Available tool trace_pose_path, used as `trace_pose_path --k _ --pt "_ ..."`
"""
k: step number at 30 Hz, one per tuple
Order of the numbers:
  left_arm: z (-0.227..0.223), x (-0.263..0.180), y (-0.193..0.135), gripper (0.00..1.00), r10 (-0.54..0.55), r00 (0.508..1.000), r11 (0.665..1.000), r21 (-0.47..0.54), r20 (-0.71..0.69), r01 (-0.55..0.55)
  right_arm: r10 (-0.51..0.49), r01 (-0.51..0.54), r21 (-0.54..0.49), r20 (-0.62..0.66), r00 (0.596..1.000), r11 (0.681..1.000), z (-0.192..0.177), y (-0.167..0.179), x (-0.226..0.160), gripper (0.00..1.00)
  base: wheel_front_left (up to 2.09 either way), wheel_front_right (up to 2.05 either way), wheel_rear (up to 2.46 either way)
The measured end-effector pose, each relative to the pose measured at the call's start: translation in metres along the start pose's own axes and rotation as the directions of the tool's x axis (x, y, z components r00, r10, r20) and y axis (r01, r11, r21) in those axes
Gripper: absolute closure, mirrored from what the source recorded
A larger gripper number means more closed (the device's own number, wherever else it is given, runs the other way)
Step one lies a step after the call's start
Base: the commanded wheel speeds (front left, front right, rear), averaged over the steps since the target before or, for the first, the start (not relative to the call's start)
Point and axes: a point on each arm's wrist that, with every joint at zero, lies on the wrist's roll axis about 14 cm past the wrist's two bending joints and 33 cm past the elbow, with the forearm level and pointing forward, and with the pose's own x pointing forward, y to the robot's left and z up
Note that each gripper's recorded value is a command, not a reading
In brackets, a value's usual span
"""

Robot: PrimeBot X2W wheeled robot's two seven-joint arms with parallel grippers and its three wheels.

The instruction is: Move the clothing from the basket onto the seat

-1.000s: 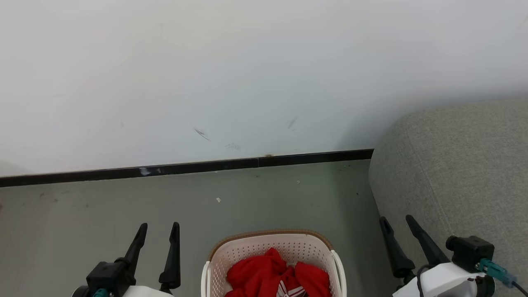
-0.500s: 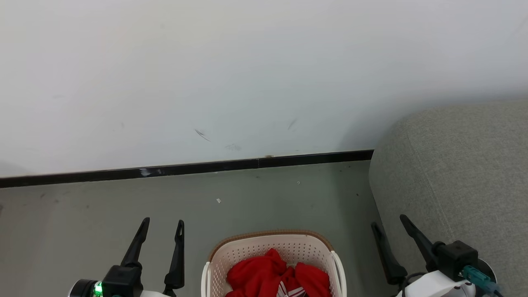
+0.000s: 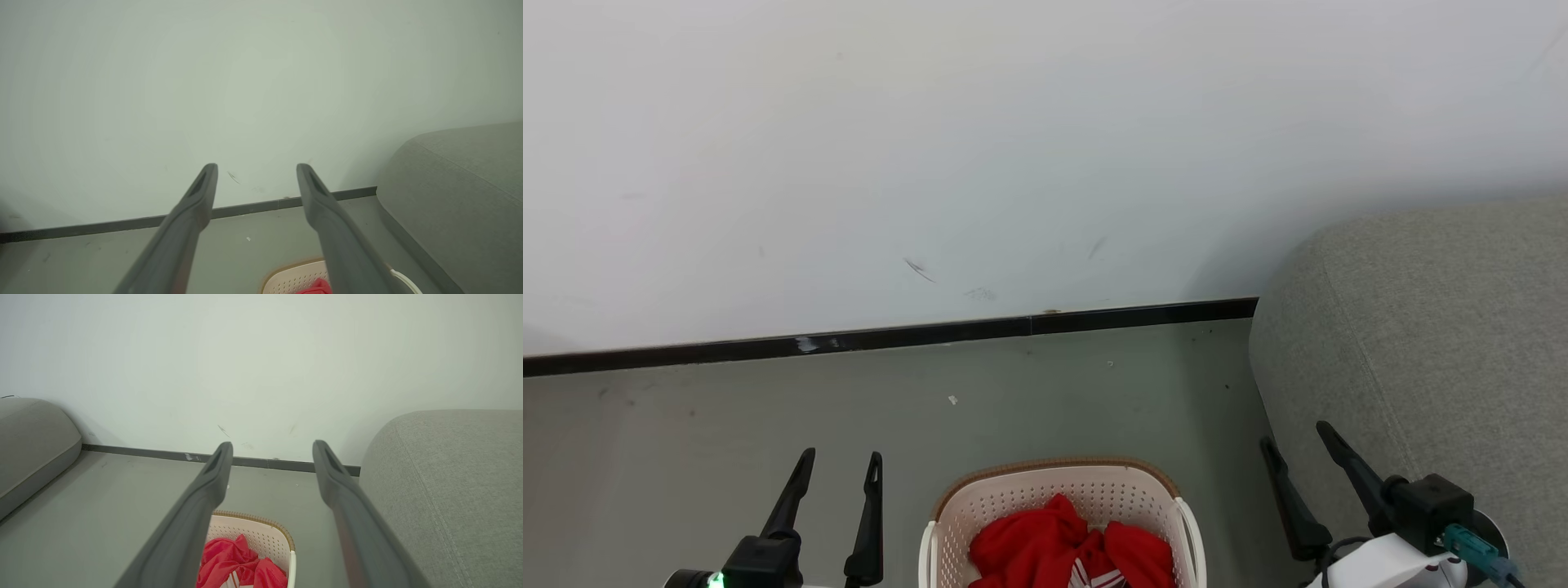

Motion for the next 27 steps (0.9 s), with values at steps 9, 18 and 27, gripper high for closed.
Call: trace_pose_path --k 9,18,27 --pt "-0.0007 -0.0005 0.0036 0.00 0.010 1.000 1.000 0.003 -0.002 -0.010 -0.010 0.010 0.001 0.008 1.000 1.000 0.0026 -0.0027 -0.0021 0.00 0.00 0.00 0.00" --pt "-0.0002 -0.0012 0.0057 0.00 0.016 1.000 1.000 0.005 -0.001 -0.016 -0.010 0.010 0.005 -0.003 1.000 1.000 -0.0006 -0.0017 -0.0069 0.00 0.00 0.00 0.00" --pt "-0.0039 -0.0015 0.0073 0.00 0.021 1.000 1.000 0.005 -0.013 -0.021 -0.009 0.009 0.005 0.000 1.000 1.000 0.0001 -0.0015 -0.0057 0.00 0.00 0.00 0.00"
